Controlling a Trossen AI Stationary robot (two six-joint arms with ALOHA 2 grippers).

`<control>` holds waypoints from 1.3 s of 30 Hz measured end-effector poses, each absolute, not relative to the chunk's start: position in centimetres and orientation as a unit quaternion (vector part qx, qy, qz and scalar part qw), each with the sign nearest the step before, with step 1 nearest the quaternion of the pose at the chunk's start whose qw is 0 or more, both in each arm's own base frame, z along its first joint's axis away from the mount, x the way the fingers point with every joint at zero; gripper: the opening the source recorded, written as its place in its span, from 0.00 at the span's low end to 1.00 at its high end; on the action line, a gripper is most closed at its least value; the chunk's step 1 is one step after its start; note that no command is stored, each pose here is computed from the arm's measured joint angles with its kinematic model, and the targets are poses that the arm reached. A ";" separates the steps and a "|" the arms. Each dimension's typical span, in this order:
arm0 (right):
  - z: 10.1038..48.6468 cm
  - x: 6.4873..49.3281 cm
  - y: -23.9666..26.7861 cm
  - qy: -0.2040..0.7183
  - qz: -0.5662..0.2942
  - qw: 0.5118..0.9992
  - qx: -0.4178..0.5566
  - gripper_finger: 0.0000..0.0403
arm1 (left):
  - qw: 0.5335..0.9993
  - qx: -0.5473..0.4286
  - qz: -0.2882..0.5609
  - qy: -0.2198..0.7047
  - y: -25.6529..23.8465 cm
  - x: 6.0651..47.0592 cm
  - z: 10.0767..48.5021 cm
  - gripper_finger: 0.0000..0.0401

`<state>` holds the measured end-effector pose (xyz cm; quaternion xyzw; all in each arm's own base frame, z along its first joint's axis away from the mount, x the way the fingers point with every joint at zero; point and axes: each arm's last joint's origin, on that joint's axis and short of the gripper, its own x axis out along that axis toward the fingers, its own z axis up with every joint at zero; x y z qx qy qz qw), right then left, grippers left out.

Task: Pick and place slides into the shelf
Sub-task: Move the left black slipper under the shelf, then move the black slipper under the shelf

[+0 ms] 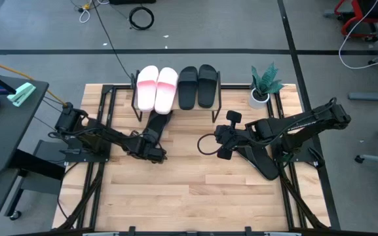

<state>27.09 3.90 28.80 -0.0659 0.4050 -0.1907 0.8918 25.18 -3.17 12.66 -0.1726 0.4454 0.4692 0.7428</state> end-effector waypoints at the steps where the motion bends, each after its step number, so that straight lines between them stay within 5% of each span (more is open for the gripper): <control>1: 28.8 27.1 3.9 0.405 -0.190 0.892 -0.068 0.02 | 0.743 -0.178 0.471 0.441 -2.9 25.3 12.7 0.01; 26: 28.8 27.1 3.9 0.404 -0.190 0.892 -0.068 0.02 | 0.728 -0.204 0.513 0.406 3.3 26.6 12.9 0.02; 39: 28.3 26.4 4.4 0.419 -0.217 0.881 -0.012 0.02 | 0.774 -0.128 0.435 0.443 0.2 29.8 18.9 0.06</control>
